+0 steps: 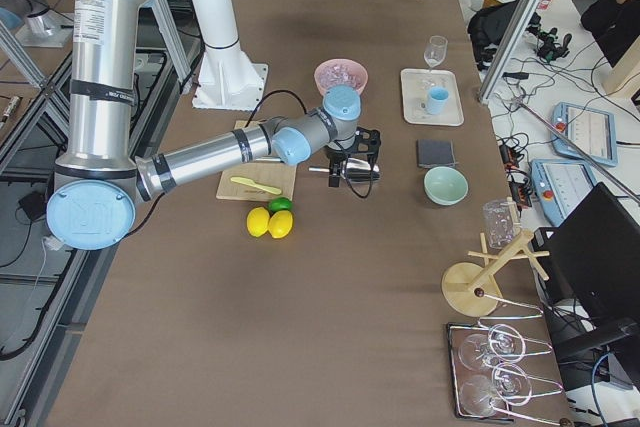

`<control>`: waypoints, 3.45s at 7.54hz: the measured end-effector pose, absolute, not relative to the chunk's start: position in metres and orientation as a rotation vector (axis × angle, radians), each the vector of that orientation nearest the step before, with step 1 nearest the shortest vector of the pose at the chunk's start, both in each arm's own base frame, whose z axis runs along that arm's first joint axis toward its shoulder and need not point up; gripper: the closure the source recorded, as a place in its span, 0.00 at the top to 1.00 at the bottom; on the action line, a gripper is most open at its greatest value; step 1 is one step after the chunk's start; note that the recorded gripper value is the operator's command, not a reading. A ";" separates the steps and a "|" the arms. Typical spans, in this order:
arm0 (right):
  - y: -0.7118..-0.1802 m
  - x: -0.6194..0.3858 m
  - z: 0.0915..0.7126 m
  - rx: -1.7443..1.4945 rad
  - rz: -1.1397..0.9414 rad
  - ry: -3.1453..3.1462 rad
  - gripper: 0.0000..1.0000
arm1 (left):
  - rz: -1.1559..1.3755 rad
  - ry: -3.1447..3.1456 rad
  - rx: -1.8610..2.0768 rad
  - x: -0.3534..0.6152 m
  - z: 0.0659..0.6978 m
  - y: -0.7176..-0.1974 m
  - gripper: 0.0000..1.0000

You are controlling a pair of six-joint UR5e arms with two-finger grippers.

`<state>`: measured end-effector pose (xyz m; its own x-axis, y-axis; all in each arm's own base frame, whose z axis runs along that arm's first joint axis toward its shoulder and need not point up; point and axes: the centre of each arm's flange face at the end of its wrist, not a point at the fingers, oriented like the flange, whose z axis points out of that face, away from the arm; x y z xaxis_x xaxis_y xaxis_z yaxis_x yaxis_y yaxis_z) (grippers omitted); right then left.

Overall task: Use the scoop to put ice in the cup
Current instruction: 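Grasp the metal scoop with the right gripper while the left arm reaches toward the bowl, then grip the pink bowl rim with the left gripper while the right gripper lifts the scoop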

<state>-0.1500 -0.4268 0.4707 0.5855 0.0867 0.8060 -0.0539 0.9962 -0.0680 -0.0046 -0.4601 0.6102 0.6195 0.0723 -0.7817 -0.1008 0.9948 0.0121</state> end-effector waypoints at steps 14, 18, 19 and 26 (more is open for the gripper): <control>-0.406 -0.330 0.490 -0.076 -0.108 -0.786 0.66 | 0.113 1.135 -0.062 0.398 0.306 -0.413 0.74; -0.406 -0.335 0.488 -0.083 -0.109 -0.791 0.00 | 0.026 1.163 -0.052 0.435 0.267 -0.440 0.70; -0.406 -0.335 0.485 -0.085 -0.110 -0.796 0.00 | 0.011 1.167 -0.034 0.446 0.258 -0.443 0.69; -0.406 -0.317 0.411 0.122 -0.292 -0.884 0.00 | -0.029 1.214 0.038 0.493 0.244 -0.425 0.53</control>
<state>-0.3167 -0.4065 0.4109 0.5974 -0.3009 0.7433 0.2008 0.9535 0.2245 0.4934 -0.4251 0.2437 0.3495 -0.0016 -0.9369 0.0428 0.9990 0.0142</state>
